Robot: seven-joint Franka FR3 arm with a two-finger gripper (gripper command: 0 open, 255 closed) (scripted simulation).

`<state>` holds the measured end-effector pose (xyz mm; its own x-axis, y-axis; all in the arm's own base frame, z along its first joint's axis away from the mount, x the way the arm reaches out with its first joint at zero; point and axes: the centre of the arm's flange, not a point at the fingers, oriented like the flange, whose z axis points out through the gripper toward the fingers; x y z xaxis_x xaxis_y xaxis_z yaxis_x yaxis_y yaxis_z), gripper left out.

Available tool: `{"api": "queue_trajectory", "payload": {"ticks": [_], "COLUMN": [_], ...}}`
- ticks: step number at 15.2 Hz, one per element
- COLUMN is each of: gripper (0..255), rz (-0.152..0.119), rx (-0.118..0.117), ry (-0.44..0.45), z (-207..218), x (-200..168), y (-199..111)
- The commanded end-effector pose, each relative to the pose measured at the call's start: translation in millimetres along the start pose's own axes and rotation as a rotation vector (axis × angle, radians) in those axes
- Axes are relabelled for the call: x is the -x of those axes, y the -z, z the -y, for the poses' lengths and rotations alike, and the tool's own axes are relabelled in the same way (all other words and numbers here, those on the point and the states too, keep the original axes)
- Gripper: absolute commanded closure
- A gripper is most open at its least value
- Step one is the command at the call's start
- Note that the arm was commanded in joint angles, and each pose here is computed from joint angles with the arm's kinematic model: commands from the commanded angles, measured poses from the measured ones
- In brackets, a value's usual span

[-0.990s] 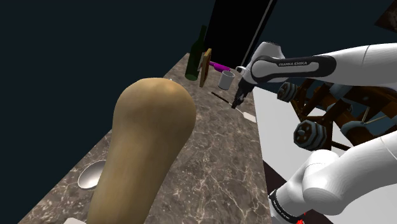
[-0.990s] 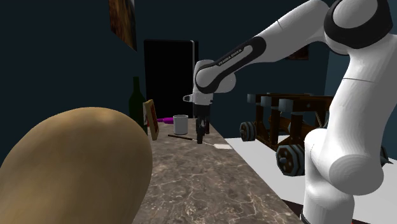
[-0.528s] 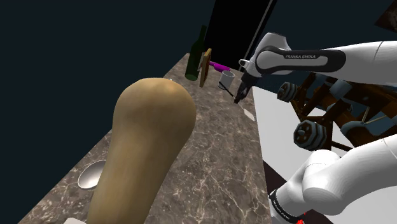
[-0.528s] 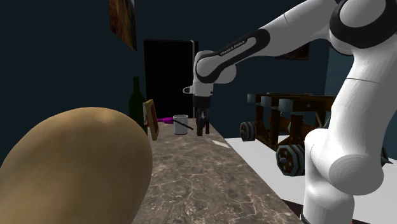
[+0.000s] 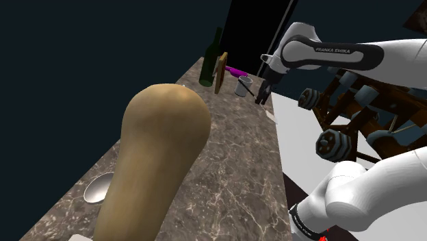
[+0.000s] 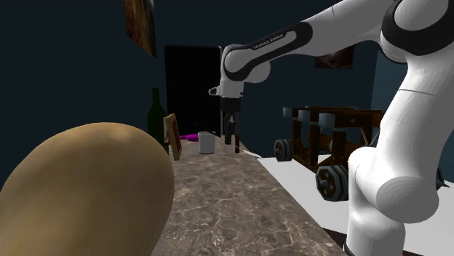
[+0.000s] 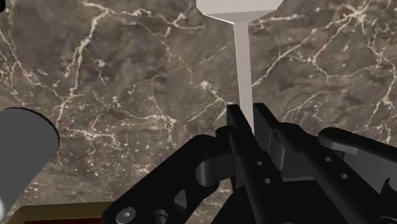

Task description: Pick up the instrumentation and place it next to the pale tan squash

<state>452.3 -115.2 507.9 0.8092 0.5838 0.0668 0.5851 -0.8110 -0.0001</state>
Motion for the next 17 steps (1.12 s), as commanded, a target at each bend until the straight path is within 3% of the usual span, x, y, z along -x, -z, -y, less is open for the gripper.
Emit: {"api": "queue_trajectory", "payload": {"ticks": [1, 17], "gripper": [255, 255], "rz": [0.0, 0.0], "rx": [0.0, 0.0], "ry": [0.0, 0.0], "z": [1, 1], "x": [1, -5], "y": [11, 95]}}
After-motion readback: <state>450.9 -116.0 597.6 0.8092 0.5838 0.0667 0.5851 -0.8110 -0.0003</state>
